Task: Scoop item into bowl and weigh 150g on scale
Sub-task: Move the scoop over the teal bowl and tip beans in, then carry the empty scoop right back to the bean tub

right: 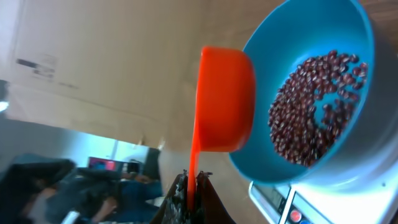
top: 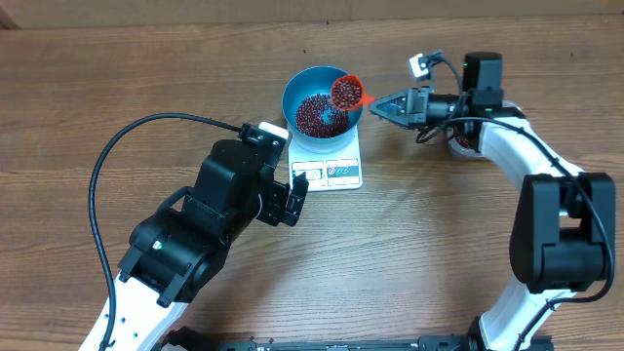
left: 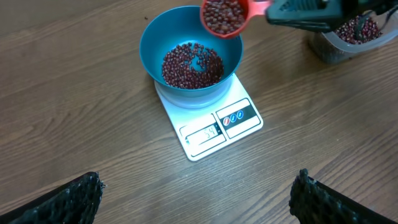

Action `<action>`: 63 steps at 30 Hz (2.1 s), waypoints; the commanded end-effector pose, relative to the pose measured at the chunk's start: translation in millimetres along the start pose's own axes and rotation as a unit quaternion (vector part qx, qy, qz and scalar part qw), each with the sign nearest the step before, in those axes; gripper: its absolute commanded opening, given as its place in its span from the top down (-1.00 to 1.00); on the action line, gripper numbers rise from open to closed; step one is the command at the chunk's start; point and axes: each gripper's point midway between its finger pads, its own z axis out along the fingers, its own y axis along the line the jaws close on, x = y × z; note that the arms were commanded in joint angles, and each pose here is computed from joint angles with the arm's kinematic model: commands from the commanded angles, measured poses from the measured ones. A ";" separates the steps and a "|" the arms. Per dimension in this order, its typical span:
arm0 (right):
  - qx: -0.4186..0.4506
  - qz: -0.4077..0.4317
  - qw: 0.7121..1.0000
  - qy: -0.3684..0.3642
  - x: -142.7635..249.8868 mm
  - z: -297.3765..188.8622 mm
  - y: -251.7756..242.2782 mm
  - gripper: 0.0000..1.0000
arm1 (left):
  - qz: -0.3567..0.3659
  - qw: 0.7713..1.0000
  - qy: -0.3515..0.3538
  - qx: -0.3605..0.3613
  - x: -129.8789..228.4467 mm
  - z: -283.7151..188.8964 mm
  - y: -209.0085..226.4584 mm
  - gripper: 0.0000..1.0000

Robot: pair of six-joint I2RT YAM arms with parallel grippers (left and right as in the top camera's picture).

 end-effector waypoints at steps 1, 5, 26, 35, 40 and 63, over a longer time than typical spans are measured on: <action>0.054 -0.022 0.998 -0.020 -8.8 15.1 -11.3 0.93 | -0.003 1.000 -0.007 -0.007 -5.4 -1.7 3.2 -0.99; 0.101 -0.090 0.990 -0.037 -17.3 27.9 -19.1 0.93 | -0.003 1.000 -0.007 -0.007 -5.4 -1.7 3.2 -0.99; 0.148 -0.529 0.835 0.018 -21.0 37.1 -26.8 0.93 | -0.003 1.000 -0.007 -0.007 -5.4 -1.7 3.2 -0.99; 0.146 -0.621 0.770 0.034 -21.2 37.1 -26.8 0.93 | -0.003 1.000 -0.007 -0.007 -5.4 -1.7 3.2 -0.99; 0.165 -0.626 0.762 0.034 -26.5 35.1 -30.8 0.93 | -0.003 1.000 -0.007 -0.007 -5.3 -1.6 3.2 -0.99; 0.206 -0.511 0.834 -0.043 -48.6 -38.8 61.0 0.93 | -0.003 1.000 -0.007 -0.007 -5.3 -1.6 3.2 -0.99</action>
